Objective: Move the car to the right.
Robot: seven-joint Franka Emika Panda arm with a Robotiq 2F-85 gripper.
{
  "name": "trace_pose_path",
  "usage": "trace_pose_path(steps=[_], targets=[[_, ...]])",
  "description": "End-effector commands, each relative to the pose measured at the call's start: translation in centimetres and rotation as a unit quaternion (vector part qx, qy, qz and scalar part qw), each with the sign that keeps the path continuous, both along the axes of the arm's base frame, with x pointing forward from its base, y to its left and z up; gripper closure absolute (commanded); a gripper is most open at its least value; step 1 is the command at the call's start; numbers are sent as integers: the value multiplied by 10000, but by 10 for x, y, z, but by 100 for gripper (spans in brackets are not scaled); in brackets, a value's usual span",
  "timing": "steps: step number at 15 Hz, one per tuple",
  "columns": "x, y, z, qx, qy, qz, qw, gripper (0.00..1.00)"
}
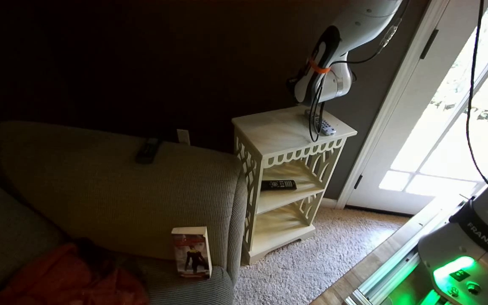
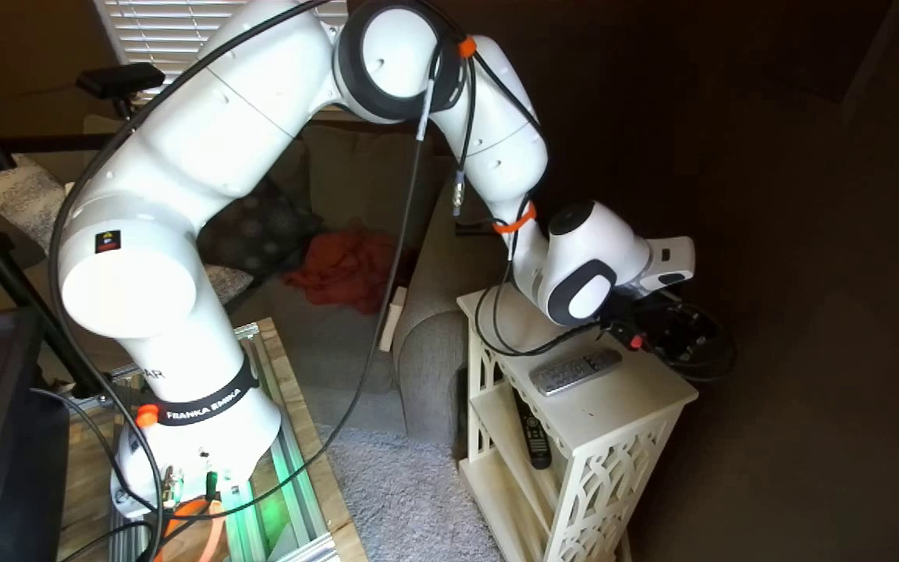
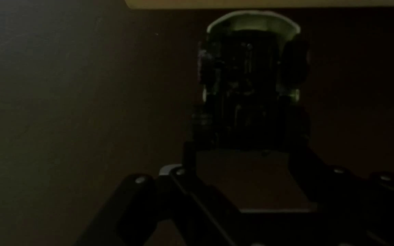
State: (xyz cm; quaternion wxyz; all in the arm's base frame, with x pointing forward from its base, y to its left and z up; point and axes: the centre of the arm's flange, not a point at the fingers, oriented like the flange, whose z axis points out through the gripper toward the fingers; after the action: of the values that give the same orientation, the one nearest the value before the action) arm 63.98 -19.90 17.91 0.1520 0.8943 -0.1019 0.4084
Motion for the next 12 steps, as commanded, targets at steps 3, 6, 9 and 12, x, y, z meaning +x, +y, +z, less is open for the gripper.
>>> trace_pose_path(steps=[3,6,9,12], targets=[[-6,6,-12,-154,-188,98,9997,56],[-9,6,-15,-213,-180,159,9995,56],[-10,7,-15,-216,-225,213,9993,56],[-9,14,-13,-141,-536,223,9982,56]])
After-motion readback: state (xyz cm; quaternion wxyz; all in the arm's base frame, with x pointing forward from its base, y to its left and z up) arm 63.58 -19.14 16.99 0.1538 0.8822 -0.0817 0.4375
